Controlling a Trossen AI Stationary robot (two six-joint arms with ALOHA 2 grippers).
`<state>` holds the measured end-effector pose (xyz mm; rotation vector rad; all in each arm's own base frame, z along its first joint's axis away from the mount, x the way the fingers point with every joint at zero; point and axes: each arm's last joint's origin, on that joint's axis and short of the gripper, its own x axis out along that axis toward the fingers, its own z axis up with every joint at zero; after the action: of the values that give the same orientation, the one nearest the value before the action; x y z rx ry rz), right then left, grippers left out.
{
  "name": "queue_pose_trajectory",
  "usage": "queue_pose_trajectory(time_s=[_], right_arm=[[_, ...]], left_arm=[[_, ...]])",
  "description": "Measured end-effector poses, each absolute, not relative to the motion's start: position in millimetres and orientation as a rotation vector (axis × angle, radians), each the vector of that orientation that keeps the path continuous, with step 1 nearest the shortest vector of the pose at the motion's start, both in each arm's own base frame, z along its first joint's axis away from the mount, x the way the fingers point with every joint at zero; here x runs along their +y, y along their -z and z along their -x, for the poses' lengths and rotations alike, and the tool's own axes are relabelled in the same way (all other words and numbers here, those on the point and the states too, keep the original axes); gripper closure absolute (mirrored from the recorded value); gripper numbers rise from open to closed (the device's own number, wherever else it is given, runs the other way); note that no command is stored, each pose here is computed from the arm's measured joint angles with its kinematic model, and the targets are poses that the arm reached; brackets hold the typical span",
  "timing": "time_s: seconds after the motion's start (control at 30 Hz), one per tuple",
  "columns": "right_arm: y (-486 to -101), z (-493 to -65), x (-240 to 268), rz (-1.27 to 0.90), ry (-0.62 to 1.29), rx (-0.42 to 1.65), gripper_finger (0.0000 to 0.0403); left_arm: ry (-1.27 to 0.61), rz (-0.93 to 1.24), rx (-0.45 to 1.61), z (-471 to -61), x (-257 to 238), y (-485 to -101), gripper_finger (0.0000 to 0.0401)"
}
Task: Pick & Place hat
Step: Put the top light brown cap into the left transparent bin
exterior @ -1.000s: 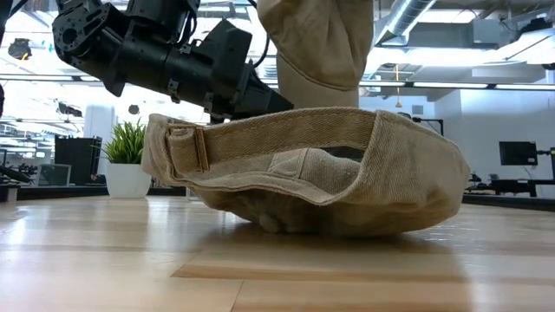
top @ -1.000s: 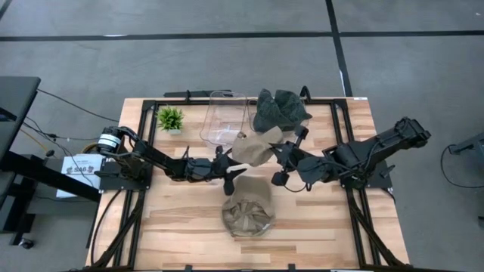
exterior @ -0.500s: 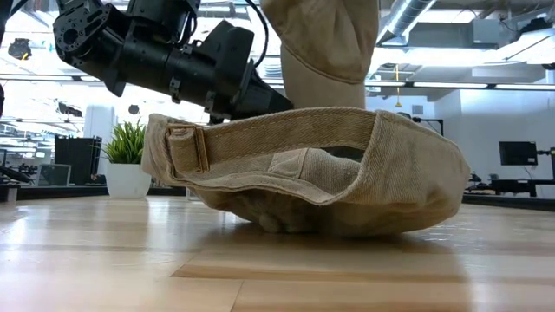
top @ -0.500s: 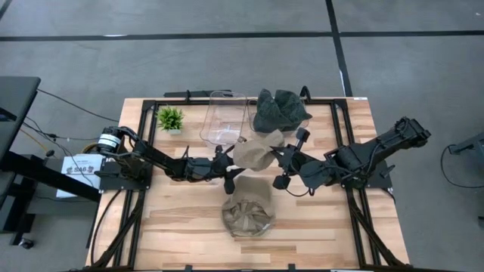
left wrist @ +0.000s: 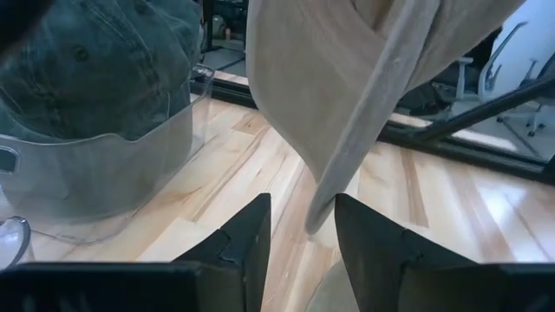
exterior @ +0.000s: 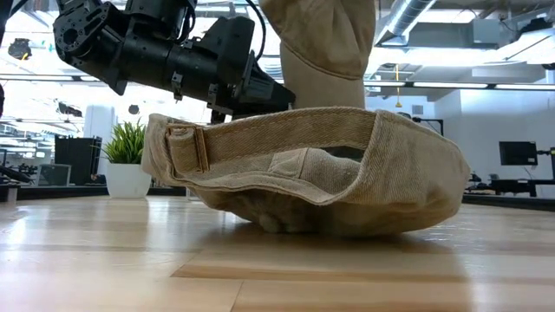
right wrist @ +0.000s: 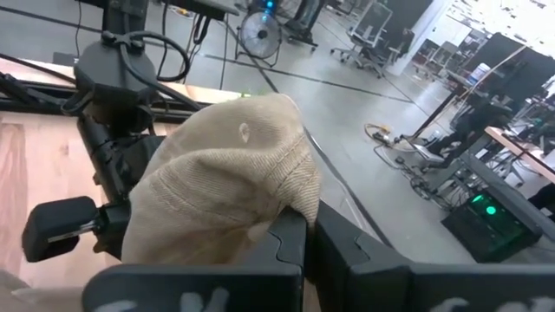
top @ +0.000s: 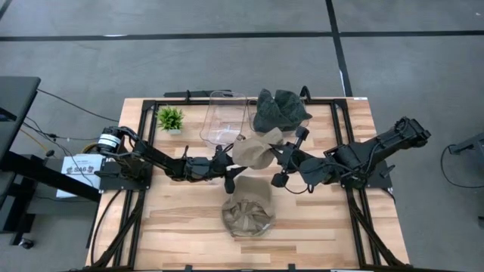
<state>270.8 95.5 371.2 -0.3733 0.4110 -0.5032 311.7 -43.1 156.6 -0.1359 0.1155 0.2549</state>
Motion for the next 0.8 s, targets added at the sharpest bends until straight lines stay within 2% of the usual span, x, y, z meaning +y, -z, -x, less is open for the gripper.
queue_pose_trajectory(time_s=[0.63,0.8], right_arm=[[-376,-279,79,0.357,0.554,0.385,0.0403],[-376,-279,80,0.355,0.539,0.386,0.0403]], left_arm=[[-0.22,0.176,0.075,-312,-45,-161,0.0275],[-0.185,0.197,0.071,-313,-46,-161,0.0305]])
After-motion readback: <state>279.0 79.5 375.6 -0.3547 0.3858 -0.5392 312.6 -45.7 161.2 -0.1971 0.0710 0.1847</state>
